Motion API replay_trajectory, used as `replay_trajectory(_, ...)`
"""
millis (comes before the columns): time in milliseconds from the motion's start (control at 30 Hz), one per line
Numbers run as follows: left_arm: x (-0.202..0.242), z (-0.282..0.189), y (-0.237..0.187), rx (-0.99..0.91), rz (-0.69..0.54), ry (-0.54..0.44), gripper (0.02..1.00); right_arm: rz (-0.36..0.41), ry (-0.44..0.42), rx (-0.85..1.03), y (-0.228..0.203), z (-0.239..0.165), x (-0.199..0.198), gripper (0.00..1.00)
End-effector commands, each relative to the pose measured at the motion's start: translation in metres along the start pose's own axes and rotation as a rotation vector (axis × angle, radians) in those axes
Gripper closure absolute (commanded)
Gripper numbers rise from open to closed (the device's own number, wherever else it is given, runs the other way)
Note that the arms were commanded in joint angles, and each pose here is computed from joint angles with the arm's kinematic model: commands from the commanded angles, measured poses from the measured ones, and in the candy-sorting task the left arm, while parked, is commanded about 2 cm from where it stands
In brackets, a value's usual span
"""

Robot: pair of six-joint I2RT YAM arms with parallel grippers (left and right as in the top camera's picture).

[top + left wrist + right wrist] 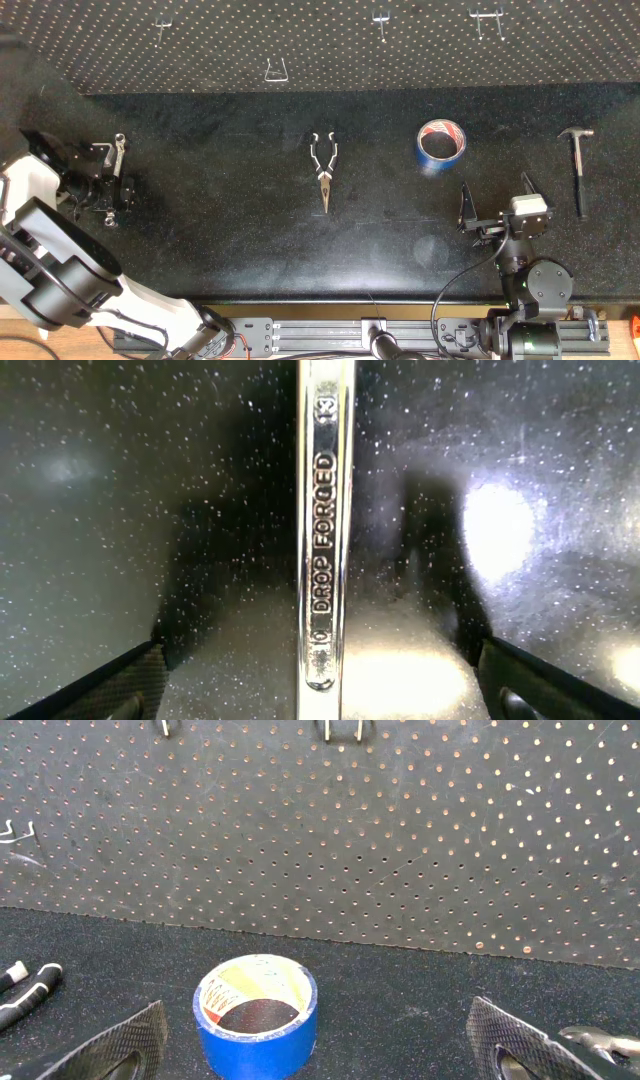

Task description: Place Tools Onto Pegboard

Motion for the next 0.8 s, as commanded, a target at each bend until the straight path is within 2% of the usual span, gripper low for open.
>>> replay_trajectory(33, 0.002, 0.015, 0.0, 0.027, -0.003, -0.032, 0.025, -0.011, 0.008, -0.002, -0.001, 0.0, 0.001, 0.025)
replay_trajectory(133, 0.002, 0.015, -0.001, 0.025, -0.014, -0.039, 0.045, -0.011, 0.008, -0.002, -0.001, 0.0, 0.001, 0.025)
replay_trajectory(167, 0.002, 0.015, -0.001, 0.025, -0.014, -0.039, 0.22, -0.011, 0.008, -0.002, -0.001, 0.0, 0.001, 0.025)
replay_trajectory(200, 0.002, 0.015, -0.001, 0.026, -0.014, -0.039, 0.553, -0.011, 0.008, -0.002, -0.001, 0.0, 0.001, 0.025)
replay_trajectory(267, 0.001, 0.015, -0.002, 0.034, -0.015, -0.044, 0.851, -0.011, 0.008, -0.002, -0.001, 0.0, 0.001, 0.025)
replay_trajectory(300, 0.0, 0.015, -0.003, 0.039, -0.015, -0.047, 0.961, -0.011, 0.008, -0.002, -0.001, 0.0, 0.001, 0.025)
replay_trajectory(400, 0.0, 0.015, -0.003, 0.041, -0.034, -0.048, 0.991, -0.011, 0.008, -0.002, -0.001, 0.0, 0.001, 0.025)
replay_trajectory(567, -0.001, 0.008, 0.001, 0.004, -0.151, -0.051, 0.989, -0.011, 0.008, -0.002, -0.001, 0.0, 0.001, 0.025)
replay_trajectory(633, -0.002, -0.039, 0.014, -0.175, -0.209, 0.024, 0.989, -0.011, 0.008, -0.002, -0.001, 0.0, 0.001, 0.025)
replay_trajectory(733, -0.025, -0.106, 0.017, -0.372, -0.232, 0.099, 0.987, -0.011, 0.008, -0.002, -0.001, 0.0, 0.001, 0.025)
replay_trajectory(800, -0.069, -0.144, 0.005, -0.53, -0.119, 0.121, 0.989, -0.011, 0.008, -0.002, -0.001, 0.0, 0.001, 0.025)
Point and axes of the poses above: each gripper's point midway between its finger pads, its own z axis out along the fingers, its own x axis along the line the jaws close on, y = z × x, the point moved 9 cm from there along -z, back along the fingers, and after that the axes turned 13 degrees about -z, right-handed, at the moved point
